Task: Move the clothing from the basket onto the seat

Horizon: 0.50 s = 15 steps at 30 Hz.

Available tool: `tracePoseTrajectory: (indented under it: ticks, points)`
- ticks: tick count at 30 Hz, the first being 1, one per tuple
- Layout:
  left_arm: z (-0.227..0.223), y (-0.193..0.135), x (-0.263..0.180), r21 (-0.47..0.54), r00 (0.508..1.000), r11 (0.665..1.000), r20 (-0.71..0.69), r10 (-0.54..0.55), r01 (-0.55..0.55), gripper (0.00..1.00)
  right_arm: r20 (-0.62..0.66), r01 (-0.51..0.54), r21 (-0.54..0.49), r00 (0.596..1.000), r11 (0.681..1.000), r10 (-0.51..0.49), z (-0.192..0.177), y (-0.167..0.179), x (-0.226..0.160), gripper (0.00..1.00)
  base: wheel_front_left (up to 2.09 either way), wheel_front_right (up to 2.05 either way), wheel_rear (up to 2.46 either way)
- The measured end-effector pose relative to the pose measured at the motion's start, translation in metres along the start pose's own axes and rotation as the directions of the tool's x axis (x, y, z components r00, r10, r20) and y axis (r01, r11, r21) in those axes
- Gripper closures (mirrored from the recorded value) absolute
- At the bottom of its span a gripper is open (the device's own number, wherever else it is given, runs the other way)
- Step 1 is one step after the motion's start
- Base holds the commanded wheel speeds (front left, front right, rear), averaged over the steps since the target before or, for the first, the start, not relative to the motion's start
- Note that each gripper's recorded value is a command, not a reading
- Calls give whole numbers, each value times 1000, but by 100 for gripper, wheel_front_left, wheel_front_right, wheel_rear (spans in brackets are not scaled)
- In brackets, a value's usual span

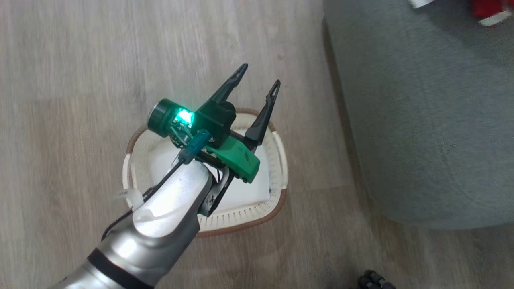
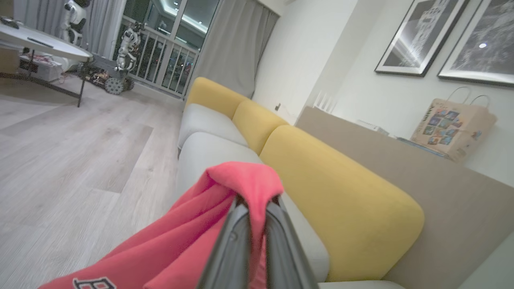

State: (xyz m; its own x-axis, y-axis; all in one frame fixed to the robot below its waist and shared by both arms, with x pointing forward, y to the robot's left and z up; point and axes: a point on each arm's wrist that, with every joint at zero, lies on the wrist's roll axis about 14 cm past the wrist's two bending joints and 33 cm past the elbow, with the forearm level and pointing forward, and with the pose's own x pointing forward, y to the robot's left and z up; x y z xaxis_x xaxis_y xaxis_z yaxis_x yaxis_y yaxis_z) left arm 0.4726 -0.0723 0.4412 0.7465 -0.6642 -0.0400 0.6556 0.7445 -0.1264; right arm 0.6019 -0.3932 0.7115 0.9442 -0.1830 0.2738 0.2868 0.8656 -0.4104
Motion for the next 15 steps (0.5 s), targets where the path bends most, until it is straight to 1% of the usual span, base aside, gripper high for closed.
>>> tracePoseTrajectory:
  ticks: [3,5,9,11,14,15]
  points:
    - [-13,15,-2,4,999,1000,-25,28,-28,0,-92,6,34,996,999,-2,-49,17,3,100,0,0,0]
    - [-24,22,-5,0,998,999,-47,43,-43,0,-166,4,57,986,998,6,-85,32,-2,100,0,0,0]
    - [-37,29,-9,-2,996,998,-74,56,-56,0,-338,-4,97,940,995,37,-160,62,-32,100,0,0,0]
    - [-39,30,-9,-4,995,998,-76,59,-60,0,-399,-4,110,916,994,48,-184,72,-49,100,0,0,0]
    - [-40,29,-9,0,995,999,-82,53,-53,0,-440,-3,116,896,993,54,-199,78,-65,100,0,0,0]
    - [-40,29,-9,0,995,999,-82,53,-53,0,-440,-3,116,896,993,54,-199,78,-65,79,0,0,0]
